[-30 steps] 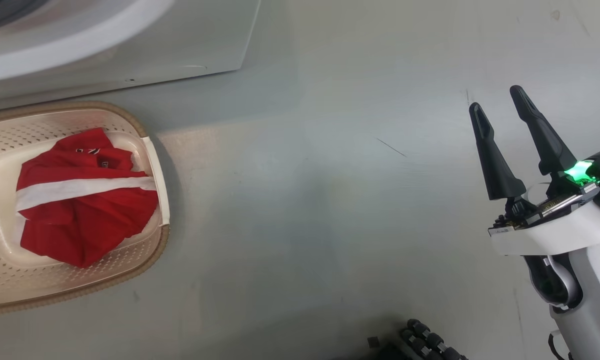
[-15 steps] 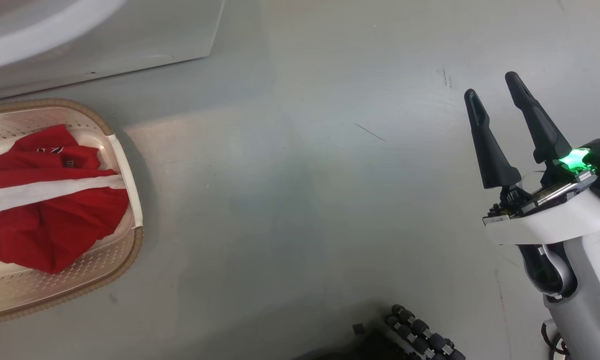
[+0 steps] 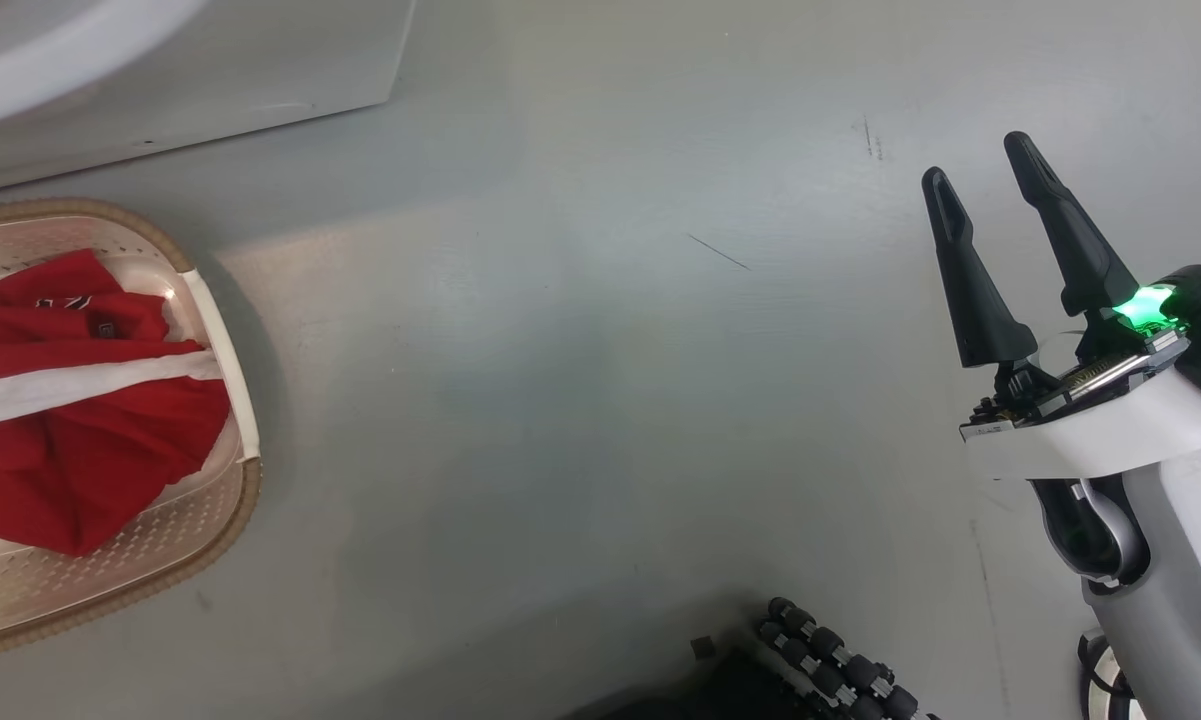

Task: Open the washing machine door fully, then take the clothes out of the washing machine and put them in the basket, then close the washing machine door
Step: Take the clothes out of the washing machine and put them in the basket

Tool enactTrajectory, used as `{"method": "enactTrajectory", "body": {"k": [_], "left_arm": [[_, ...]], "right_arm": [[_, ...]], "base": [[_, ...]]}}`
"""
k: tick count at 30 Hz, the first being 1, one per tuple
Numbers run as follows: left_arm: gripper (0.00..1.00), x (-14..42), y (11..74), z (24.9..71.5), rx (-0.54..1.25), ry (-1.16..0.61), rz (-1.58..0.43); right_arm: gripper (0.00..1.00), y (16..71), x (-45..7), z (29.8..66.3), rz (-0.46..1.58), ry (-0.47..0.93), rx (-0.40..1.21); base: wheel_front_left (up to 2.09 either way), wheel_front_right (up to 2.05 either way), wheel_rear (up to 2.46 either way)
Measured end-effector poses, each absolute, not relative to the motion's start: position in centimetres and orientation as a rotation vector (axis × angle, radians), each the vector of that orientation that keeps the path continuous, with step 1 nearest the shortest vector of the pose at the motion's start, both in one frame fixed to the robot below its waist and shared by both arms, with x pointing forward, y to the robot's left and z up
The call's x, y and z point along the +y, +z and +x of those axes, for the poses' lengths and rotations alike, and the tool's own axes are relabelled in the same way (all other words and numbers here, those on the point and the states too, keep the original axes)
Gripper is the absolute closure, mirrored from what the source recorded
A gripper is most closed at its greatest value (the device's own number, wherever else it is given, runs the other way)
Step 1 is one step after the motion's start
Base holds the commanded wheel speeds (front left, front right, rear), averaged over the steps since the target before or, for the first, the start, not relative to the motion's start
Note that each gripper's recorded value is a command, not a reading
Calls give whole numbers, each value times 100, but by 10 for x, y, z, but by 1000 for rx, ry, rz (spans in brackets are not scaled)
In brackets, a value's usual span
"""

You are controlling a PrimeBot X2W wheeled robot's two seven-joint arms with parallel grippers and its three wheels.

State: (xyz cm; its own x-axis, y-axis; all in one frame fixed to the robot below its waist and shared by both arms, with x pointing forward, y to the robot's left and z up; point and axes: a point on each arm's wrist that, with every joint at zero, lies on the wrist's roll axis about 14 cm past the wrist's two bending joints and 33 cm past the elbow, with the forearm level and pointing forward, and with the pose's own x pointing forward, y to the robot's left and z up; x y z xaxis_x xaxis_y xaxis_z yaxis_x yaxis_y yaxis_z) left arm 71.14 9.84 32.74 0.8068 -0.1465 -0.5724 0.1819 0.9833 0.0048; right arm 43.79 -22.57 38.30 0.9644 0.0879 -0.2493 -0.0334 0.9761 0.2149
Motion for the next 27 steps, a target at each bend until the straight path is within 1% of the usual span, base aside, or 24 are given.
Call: {"method": "enactTrajectory", "body": {"k": [15, 16, 17, 18, 19, 27], "left_arm": [[0, 92, 302, 711, 691, -174, 69], [6, 93, 302, 711, 695, -171, 67], [44, 92, 301, 711, 701, -170, 63], [87, 93, 300, 711, 708, -169, 60], [100, 92, 300, 711, 714, -169, 56], [100, 93, 296, 708, 724, -173, 55]], "right_arm": [[0, 379, -233, 437, 204, 40, 275], [0, 378, -233, 437, 204, 40, 275], [0, 378, -233, 438, 204, 40, 275], [0, 378, -233, 438, 204, 41, 274], [0, 378, -233, 439, 204, 42, 273], [0, 378, -232, 442, 205, 46, 268]], "base": [[0, 0, 0], [0, 0, 0], [0, 0, 0], [0, 0, 0], [0, 0, 0], [0, 0, 0]]}}
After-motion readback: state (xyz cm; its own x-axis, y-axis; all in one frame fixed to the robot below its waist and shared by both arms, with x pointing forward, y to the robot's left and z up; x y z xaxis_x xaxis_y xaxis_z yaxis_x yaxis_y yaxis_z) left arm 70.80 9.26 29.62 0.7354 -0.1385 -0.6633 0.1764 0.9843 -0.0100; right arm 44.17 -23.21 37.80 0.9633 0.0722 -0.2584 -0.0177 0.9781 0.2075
